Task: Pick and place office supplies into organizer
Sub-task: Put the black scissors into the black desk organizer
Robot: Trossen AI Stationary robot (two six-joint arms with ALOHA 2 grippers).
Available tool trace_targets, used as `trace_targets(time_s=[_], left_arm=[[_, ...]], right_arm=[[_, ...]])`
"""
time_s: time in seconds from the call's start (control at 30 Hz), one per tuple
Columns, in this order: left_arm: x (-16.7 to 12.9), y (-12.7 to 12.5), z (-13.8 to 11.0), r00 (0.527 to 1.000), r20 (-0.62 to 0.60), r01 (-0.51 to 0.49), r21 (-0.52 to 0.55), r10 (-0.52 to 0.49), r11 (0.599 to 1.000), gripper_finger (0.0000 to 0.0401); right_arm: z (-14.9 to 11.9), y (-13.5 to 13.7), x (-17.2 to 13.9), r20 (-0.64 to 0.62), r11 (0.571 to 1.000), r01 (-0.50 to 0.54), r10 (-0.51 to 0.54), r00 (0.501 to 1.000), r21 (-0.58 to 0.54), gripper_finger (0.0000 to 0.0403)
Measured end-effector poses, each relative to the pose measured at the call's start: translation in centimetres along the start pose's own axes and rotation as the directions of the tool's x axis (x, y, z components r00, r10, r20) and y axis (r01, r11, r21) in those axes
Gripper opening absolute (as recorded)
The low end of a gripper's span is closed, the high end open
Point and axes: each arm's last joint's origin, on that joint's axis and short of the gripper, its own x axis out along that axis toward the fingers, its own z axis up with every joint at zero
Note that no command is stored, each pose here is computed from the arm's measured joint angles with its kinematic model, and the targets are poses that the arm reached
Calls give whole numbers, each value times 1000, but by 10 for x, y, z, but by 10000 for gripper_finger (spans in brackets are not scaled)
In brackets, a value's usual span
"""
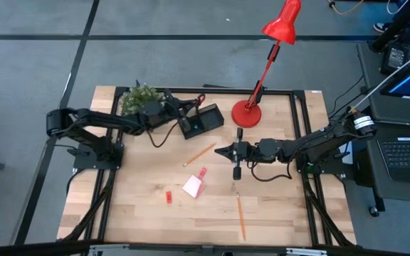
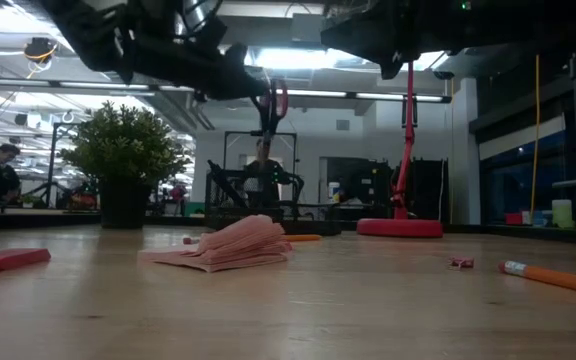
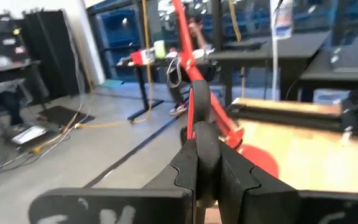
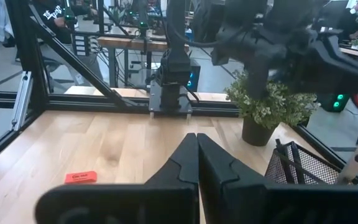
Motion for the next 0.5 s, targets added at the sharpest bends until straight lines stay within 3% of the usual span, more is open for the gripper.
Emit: trace_targets(time_s=[0.2, 0.33, 0.5], left_arm=[[-17, 6, -24, 996, 62, -60, -55, 63, 997, 23], [-33, 13, -38, 990, 126, -47, -88, 58, 995, 23], [-39, 13, -49, 996, 91, -8, -82, 16, 997, 23]], right_arm=[[-1, 0, 0, -12, 1000, -1, 1, 1000, -6, 0], [-1, 0, 0, -11, 1000, -1, 1, 1000, -6, 0], [-1, 0, 0, -8, 1000, -1, 0, 1000, -5, 0]])
